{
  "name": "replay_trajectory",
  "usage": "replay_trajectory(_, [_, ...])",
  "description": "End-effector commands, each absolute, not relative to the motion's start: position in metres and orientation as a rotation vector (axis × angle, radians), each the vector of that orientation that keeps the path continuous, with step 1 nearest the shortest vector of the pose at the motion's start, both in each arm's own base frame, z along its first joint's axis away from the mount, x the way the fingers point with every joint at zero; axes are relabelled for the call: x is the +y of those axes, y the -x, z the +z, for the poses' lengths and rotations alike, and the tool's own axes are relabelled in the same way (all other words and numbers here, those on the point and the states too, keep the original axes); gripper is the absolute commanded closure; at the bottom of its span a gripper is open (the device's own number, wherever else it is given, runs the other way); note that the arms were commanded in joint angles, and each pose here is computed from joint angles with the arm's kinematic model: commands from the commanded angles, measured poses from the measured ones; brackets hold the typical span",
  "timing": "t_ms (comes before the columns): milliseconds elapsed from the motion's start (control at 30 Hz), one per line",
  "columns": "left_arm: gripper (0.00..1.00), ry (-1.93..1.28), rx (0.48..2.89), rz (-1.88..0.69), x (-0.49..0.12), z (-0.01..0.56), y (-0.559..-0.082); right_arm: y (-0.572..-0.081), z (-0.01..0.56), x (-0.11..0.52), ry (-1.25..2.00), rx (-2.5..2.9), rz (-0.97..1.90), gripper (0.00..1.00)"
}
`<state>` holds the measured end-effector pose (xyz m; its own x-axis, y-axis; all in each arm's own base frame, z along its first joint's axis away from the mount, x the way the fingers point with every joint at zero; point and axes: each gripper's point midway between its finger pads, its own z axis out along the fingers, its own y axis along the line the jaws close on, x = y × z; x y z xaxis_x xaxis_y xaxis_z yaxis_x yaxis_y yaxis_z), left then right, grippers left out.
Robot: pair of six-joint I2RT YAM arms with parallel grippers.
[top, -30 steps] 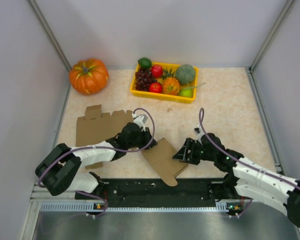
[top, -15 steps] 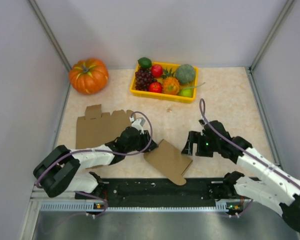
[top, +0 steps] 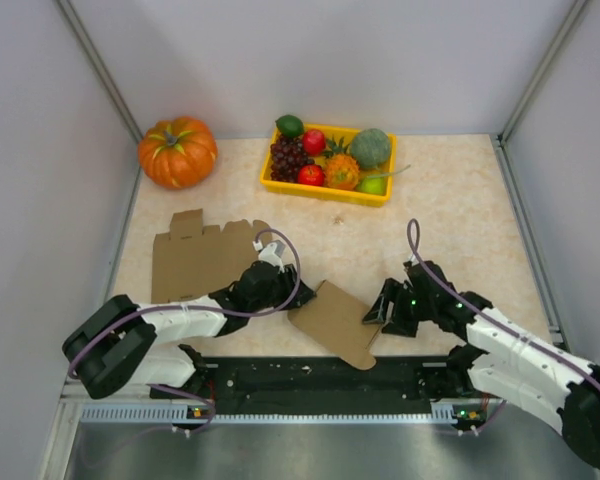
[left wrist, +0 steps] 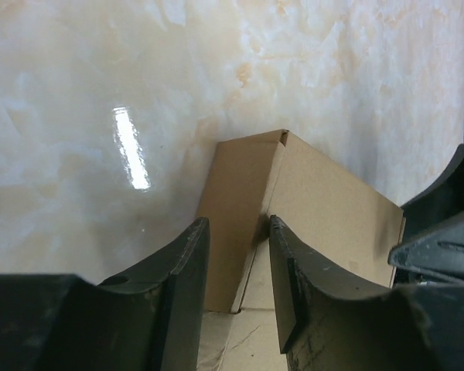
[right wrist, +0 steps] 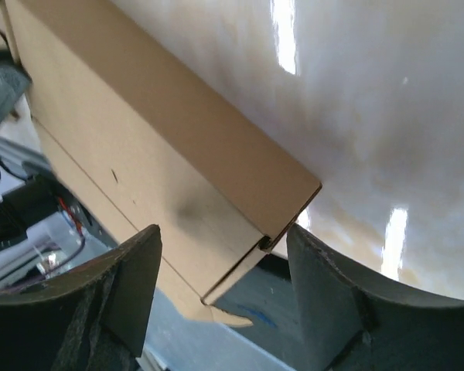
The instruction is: Fold the paper box
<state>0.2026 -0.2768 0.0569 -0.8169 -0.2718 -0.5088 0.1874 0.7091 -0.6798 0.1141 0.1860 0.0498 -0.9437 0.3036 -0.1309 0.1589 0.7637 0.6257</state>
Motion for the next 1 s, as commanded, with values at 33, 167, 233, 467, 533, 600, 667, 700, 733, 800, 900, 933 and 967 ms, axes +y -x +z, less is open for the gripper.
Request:
replay_trajectory(33, [0.60,0.070,2.318,-1.026,-0.276,0.054,-0.198,-0.194,0.083,0.221,-0.236,2.522,1.086,0.36])
replay_trajectory(167, [0.59,0.072,2.303,-0.994,-0.278,0.059,-0.208,-0.249,0.095,0.242,-0.097,2.492,1.076,0.37])
replay_trajectory(233, [0.53,0.067,2.301,-0.966,-0.277,0.062,-0.214,-0.271,0.101,0.247,-0.017,2.506,1.051,0.35])
replay_trajectory(467, [0.28,0.005,2.236,-0.753,-0.232,0.084,-0.225,-0.270,0.057,0.183,0.098,2.646,0.518,0.08])
replay_trajectory(533, [0.25,-0.018,2.203,-0.768,-0.227,0.098,-0.222,-0.260,0.063,0.167,0.098,2.623,0.430,0.07])
replay_trajectory(600, [0.25,-0.066,2.209,-0.797,-0.227,0.097,-0.215,-0.254,0.076,0.165,0.107,2.574,0.428,0.06])
replay_trajectory(667, [0.33,-0.097,2.222,-0.892,-0.234,0.101,-0.206,-0.244,0.079,0.174,0.127,2.570,0.529,0.06])
replay_trajectory(700, [0.35,-0.118,2.198,-0.936,-0.239,0.107,-0.204,-0.241,0.082,0.183,0.157,2.556,0.590,0.08])
replay_trajectory(733, [0.35,-0.144,2.187,-0.968,-0.244,0.108,-0.202,-0.232,0.083,0.194,0.196,2.559,0.686,0.11])
replay_trajectory(800, [0.28,-0.133,2.172,-0.963,-0.245,0.105,-0.207,-0.236,0.086,0.207,0.206,2.514,0.771,0.14])
replay_trajectory(900, [0.30,-0.159,2.240,-0.944,-0.254,0.092,-0.215,-0.238,0.079,0.220,0.224,2.510,0.854,0.25])
replay_trajectory(933, [0.32,-0.166,2.288,-0.928,-0.256,0.078,-0.216,-0.235,0.077,0.225,0.247,2.508,0.891,0.35])
replay_trajectory(967, [0.35,-0.178,2.297,-0.943,-0.261,0.079,-0.217,-0.235,0.071,0.226,0.261,2.518,0.892,0.37])
